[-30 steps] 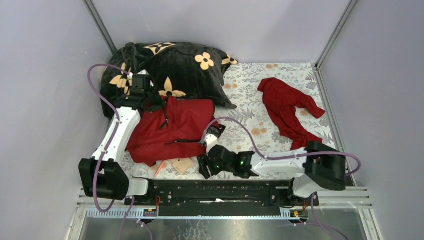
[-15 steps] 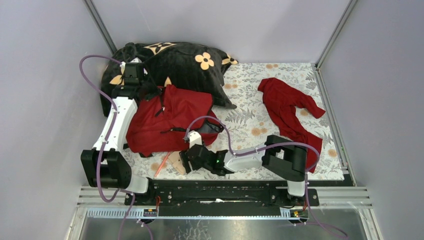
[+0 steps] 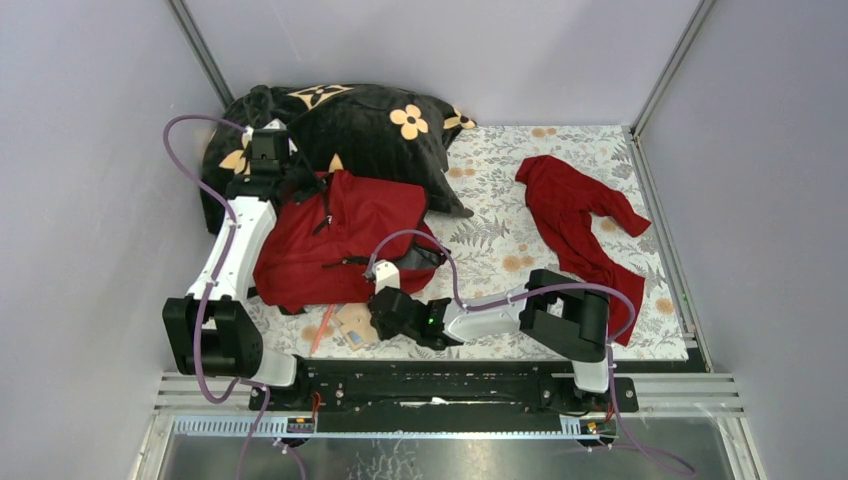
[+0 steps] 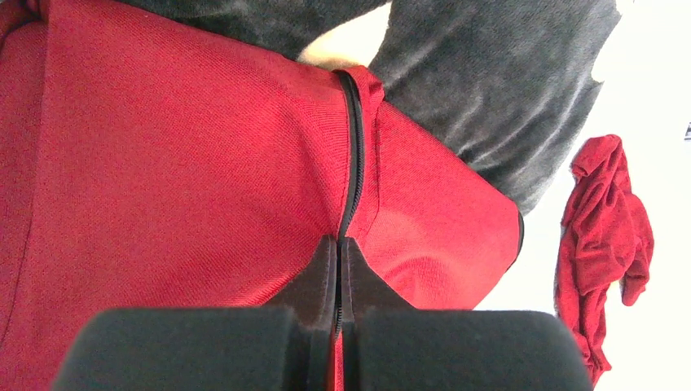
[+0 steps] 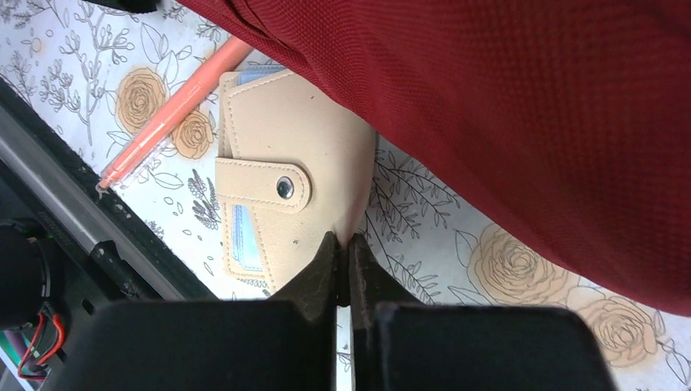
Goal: Pack the student bag
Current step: Pick up the stationery from the center of the board.
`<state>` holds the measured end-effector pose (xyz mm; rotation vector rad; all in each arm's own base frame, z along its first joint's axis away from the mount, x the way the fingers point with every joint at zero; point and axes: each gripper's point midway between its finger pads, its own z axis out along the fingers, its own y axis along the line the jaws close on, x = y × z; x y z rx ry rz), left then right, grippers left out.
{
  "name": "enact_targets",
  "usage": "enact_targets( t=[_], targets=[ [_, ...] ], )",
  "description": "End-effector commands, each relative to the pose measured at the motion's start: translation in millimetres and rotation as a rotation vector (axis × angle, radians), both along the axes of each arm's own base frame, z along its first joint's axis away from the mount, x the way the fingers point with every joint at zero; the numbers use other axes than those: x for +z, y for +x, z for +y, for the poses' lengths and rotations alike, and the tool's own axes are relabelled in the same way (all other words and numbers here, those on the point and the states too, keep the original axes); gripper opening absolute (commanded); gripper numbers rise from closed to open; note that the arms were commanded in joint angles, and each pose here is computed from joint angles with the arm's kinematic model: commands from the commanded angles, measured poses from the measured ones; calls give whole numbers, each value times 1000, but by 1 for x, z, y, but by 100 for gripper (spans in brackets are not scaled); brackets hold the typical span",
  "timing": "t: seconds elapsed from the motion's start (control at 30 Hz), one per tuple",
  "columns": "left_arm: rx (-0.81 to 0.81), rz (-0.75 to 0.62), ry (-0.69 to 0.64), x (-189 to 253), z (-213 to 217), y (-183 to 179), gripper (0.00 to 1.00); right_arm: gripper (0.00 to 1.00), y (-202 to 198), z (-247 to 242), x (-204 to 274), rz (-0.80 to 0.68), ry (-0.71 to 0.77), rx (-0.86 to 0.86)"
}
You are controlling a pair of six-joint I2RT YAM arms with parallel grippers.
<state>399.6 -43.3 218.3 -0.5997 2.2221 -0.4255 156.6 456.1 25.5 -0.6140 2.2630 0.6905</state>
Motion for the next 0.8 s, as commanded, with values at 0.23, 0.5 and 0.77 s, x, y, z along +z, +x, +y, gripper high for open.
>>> enact_targets(
  t=[0.23,0.5,0.77],
  targets=[
    [-25,-116,6,15,-1,10,0,0,-1,-109,37,-60,-107,-139],
    [-104,-73,-42,-11,-16,-13,0,0,-22,-155,144,-159,60,-19],
    [-178,-25,-43,-21,-23,-46,0,0,38,-129,233,-269,198,-80]
  ],
)
